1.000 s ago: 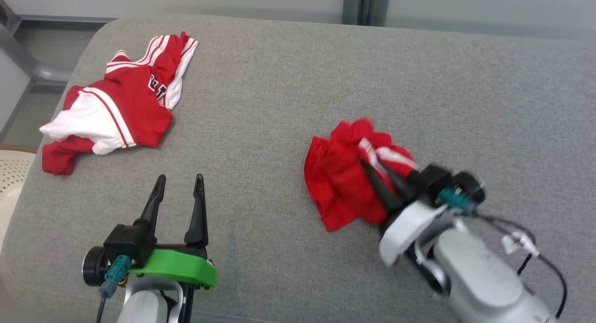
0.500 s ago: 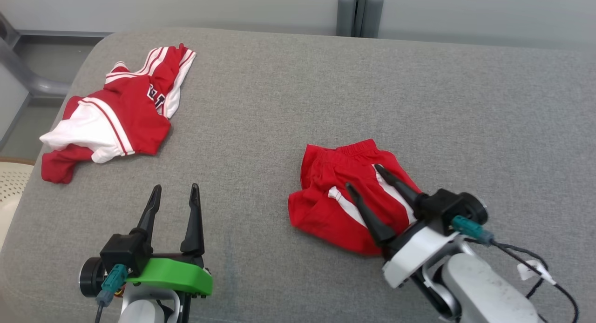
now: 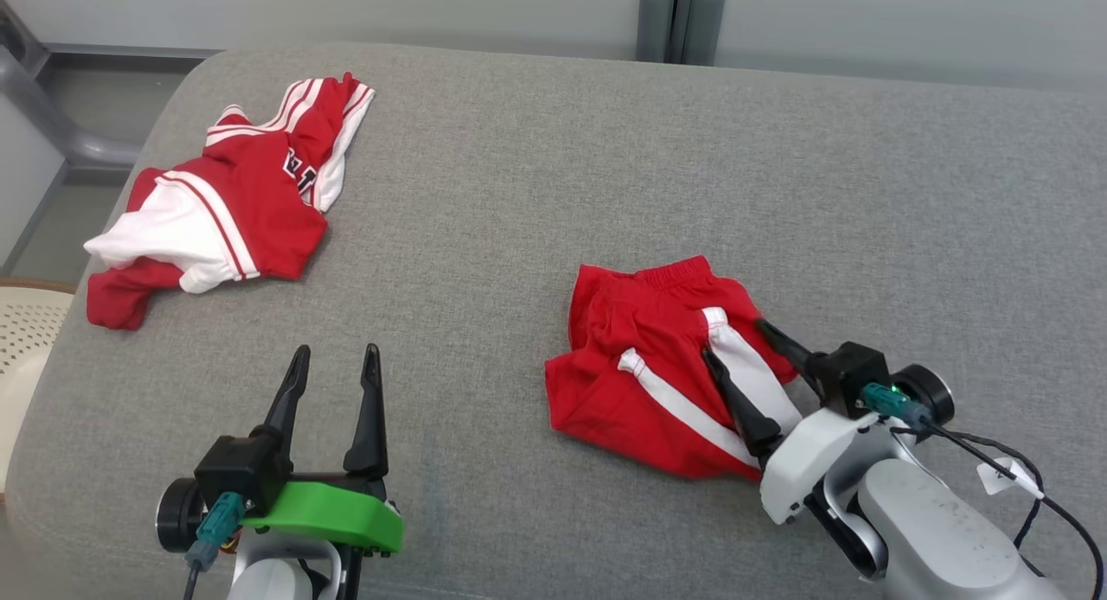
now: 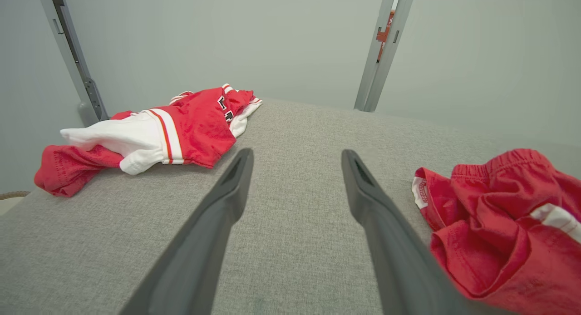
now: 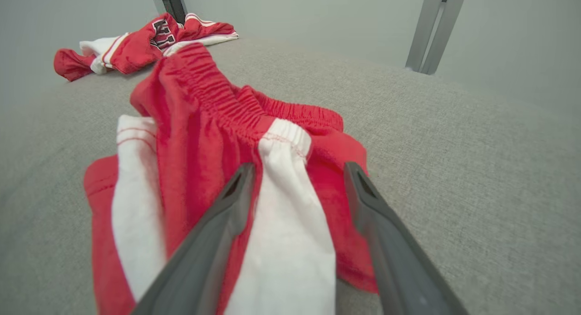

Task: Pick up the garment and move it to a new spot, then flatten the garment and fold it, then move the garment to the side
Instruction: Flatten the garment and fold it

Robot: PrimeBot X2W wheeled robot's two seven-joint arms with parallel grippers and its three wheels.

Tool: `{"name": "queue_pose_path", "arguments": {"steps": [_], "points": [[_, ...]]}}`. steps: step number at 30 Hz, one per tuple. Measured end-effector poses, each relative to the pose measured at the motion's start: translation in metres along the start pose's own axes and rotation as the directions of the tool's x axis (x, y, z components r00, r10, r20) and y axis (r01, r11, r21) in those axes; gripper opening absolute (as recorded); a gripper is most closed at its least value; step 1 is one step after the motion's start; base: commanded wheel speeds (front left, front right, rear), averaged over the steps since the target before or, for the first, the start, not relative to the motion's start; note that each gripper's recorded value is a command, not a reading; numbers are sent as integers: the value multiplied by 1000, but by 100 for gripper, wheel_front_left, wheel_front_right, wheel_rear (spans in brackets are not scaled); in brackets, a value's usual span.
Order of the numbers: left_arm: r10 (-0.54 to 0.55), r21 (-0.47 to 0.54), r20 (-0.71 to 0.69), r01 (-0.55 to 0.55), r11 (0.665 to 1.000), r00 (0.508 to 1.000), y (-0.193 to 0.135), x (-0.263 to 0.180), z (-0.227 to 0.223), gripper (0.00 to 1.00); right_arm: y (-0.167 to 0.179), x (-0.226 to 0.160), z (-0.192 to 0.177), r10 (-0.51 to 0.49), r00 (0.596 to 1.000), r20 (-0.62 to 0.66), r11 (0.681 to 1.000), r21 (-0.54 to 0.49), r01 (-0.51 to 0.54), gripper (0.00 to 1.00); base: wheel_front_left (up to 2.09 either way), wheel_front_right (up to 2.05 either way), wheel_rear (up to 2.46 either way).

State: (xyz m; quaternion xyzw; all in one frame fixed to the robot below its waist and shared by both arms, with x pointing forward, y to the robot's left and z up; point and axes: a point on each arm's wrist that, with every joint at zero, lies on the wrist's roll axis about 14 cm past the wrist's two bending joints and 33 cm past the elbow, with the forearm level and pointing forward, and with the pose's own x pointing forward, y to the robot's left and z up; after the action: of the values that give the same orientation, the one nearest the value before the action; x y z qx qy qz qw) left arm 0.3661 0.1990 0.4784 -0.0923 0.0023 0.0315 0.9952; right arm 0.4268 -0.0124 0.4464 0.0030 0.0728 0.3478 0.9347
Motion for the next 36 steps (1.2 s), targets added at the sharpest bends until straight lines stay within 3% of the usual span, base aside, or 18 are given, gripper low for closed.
{"name": "queue_pose_path", "arguments": {"steps": [1,2,3,4,10,16,19,22,29,31,32,36], "points": [[3,-1,-3,-3,1000,1000,1,0,-1,100,2,2,-8,4,1000,-29,1000,14,-4,91,0,0,0],[6,-1,-4,-6,1000,1000,1,-1,-1,100,3,3,-14,10,998,-54,1000,24,-8,40,0,0,0],[11,0,-6,-11,1000,1000,2,-1,-2,100,5,5,-18,16,997,-69,999,32,-14,9,0,0,0],[12,1,-7,-11,1000,1000,3,-1,-2,100,5,6,-18,15,997,-71,999,43,-12,0,0,0,0],[2,-3,-3,-2,1000,1000,-1,1,-1,100,-15,5,-4,-49,998,-33,996,76,52,0,0,0,0],[-33,-10,-5,33,999,999,-13,3,-3,100,-64,-22,41,-232,964,128,966,149,213,0,0,0,0],[-61,-14,-3,60,998,998,-22,6,-3,100,-90,-53,39,-346,928,141,929,188,318,0,0,0,0],[-86,-18,-2,86,996,996,-31,8,-3,100,-115,-88,27,-469,874,125,868,244,431,0,0,0,0],[-116,-22,-5,116,993,993,-41,10,-4,100,-126,-137,-15,-611,791,25,750,339,568,0,0,0,0],[-118,-23,-4,118,993,993,-42,10,-4,100,-124,-144,-22,-633,774,9,725,357,589,75,0,0,0],[-118,-22,-3,118,993,993,-42,9,-3,100,-122,-146,-23,-637,770,8,720,362,592,100,0,0,0],[-119,-20,-7,119,993,993,-41,6,-4,100,-119,-147,-10,-637,769,51,736,338,587,100,0,0,0]]}}
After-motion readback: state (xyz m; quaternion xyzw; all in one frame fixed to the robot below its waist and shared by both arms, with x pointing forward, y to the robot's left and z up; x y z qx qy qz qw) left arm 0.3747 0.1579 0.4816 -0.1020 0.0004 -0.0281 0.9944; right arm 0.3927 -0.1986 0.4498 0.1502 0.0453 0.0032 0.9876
